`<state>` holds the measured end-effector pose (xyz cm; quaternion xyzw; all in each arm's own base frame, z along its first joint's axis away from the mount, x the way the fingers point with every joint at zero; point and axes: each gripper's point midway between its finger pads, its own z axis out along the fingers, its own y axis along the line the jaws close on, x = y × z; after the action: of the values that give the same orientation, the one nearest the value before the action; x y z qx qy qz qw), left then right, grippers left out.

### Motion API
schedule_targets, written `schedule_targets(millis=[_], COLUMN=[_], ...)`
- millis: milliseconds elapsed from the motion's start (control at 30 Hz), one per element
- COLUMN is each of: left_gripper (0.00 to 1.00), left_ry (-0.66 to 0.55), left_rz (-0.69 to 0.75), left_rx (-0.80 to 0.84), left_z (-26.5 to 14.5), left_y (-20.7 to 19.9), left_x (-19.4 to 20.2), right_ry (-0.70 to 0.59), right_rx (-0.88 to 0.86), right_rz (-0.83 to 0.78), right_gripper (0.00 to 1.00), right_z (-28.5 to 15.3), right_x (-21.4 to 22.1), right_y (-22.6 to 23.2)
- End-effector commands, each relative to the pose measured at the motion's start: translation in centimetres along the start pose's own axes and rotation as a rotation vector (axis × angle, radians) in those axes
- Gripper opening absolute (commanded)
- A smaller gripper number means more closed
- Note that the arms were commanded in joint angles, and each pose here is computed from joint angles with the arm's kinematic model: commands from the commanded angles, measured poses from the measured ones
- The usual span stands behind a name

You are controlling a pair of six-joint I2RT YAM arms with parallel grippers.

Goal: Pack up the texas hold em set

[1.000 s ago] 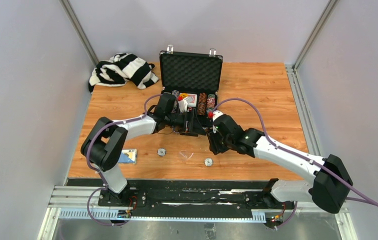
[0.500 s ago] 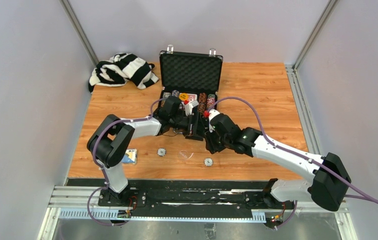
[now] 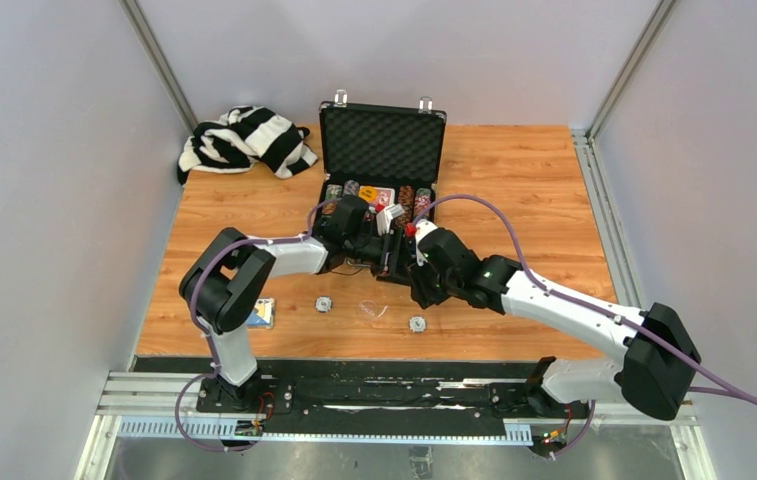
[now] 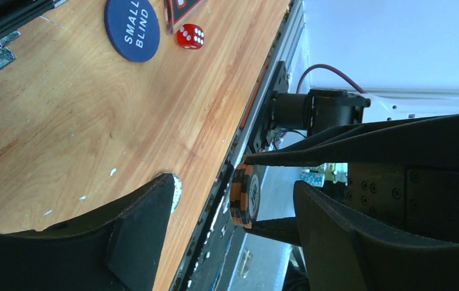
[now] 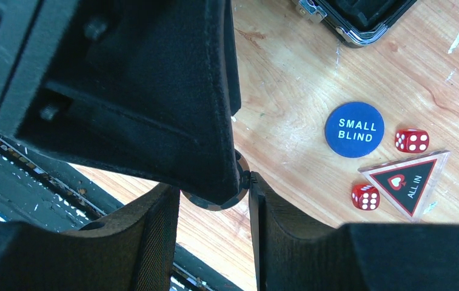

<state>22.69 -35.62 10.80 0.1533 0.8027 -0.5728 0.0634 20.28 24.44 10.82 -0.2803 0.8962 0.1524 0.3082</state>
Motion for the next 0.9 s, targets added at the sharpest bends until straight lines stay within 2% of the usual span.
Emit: schedule_targets(millis=[0,200,600,633,767,800,867], left_gripper=[0.75,0.63,0.46,0.41,0.04,0.01,0.0], left_ry=[0.028,0.037,0.049,0.05,0.051,0.053,0.053], left_rz=[0.03,0.037,0.015,0.012,0.009,0.011,0.016], left_rx=[0.028,0.037,0.028,0.028,0.032,0.033,0.034], left_z=[0.8,0.9,1.2,1.2,1.3,1.3,1.3], left_y=[-0.4,-0.8,0.1,0.2,0.3,0.3,0.2], left_x=[0.4,0.6,1.3,1.4,1.4,1.5,1.5], right_ry=[-0.057,-0.06,-0.056,-0.055,-0.054,-0.054,-0.055], right_rx=[-0.017,-0.004,-0.001,-0.002,-0.004,-0.003,-0.001], right_rz=[-0.017,-0.022,-0.024,-0.024,-0.022,-0.024,-0.025], right_gripper=[0.38,0.38,0.38,0.38,0.38,0.38,0.38], right_z=[-0.4,-0.3,0.1,0.1,0.2,0.2,0.2], right_x=[-2.2,-2.3,-2.3,-2.4,-2.3,-2.3,-2.4], right_y=[0.9,0.7,0.7,0.7,0.7,0.7,0.7])
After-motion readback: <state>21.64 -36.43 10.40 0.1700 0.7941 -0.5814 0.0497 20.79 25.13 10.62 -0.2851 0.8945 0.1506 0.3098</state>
